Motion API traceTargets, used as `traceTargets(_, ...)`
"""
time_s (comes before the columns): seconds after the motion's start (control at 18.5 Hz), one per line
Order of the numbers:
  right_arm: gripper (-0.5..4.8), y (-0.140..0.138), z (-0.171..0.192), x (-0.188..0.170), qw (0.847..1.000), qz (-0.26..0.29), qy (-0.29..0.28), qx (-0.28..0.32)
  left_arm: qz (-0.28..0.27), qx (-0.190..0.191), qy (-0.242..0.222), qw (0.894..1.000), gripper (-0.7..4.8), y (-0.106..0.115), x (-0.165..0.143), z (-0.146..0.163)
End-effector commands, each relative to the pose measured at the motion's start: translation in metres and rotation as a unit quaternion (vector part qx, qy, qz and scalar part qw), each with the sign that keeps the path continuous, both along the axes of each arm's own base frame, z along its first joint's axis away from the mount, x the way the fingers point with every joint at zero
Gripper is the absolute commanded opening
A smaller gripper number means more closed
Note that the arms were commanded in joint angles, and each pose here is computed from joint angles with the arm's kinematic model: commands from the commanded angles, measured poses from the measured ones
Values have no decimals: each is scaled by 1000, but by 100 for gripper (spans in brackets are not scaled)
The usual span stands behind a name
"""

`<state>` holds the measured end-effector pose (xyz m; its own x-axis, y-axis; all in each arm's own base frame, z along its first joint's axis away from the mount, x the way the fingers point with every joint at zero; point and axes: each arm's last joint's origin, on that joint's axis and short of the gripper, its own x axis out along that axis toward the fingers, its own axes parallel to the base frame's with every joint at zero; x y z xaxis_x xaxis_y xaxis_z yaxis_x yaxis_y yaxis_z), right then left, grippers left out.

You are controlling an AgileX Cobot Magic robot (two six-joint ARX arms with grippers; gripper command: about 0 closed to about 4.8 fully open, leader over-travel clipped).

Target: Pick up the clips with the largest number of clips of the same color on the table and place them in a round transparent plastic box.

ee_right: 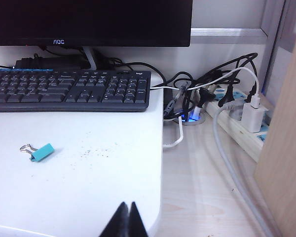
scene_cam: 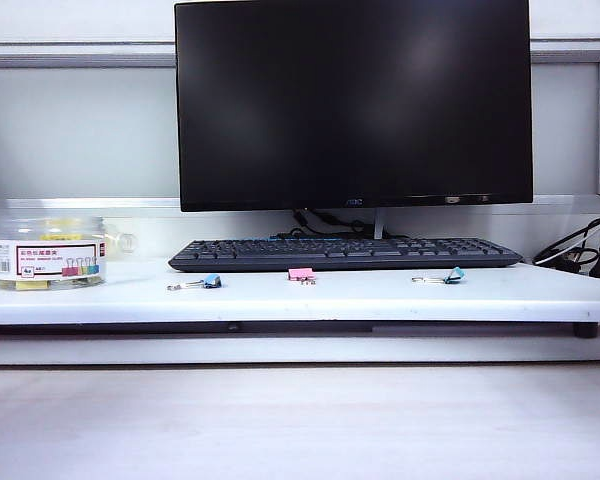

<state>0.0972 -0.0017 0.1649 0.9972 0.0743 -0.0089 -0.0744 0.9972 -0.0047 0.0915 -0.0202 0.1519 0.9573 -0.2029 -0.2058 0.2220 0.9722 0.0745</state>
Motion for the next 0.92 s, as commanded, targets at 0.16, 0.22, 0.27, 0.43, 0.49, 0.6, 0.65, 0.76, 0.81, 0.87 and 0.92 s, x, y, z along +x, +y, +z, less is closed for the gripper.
traceTargets(0.16,-1,0,0,0,1000,-1,-6,-1,47,-3,9,999,183,10,1,-3)
traceTargets(0.22,-1,0,0,0,1000,-1,-6,-1,63,-3,9,998,183,13,2,-3)
traceTargets(0.27,-1,0,0,0,1000,-1,-6,-1,87,-3,9,996,183,18,2,-3)
traceTargets(0.43,-1,0,0,0,1000,-1,-5,-1,121,-3,9,993,183,24,2,-3)
traceTargets(0.49,-1,0,0,0,1000,-1,-4,-1,120,-3,9,993,183,24,2,-3)
traceTargets(0.6,-1,0,0,0,1000,-1,-5,-1,115,-4,9,993,183,23,2,-3)
traceTargets(0.65,-1,0,0,0,1000,-1,-5,-1,115,-4,9,993,183,23,2,-3)
traceTargets(0.76,-1,0,0,0,1000,-1,-5,-1,115,-4,9,993,183,23,2,-3)
traceTargets(0.81,-1,0,0,0,1000,-1,-5,-1,115,-4,9,993,183,23,2,-3)
traceTargets(0.87,-1,0,0,0,1000,-1,-5,-1,115,-4,9,993,183,23,2,-3)
traceTargets(0.92,-1,0,0,0,1000,-1,-5,-1,115,-4,9,993,183,23,2,-3)
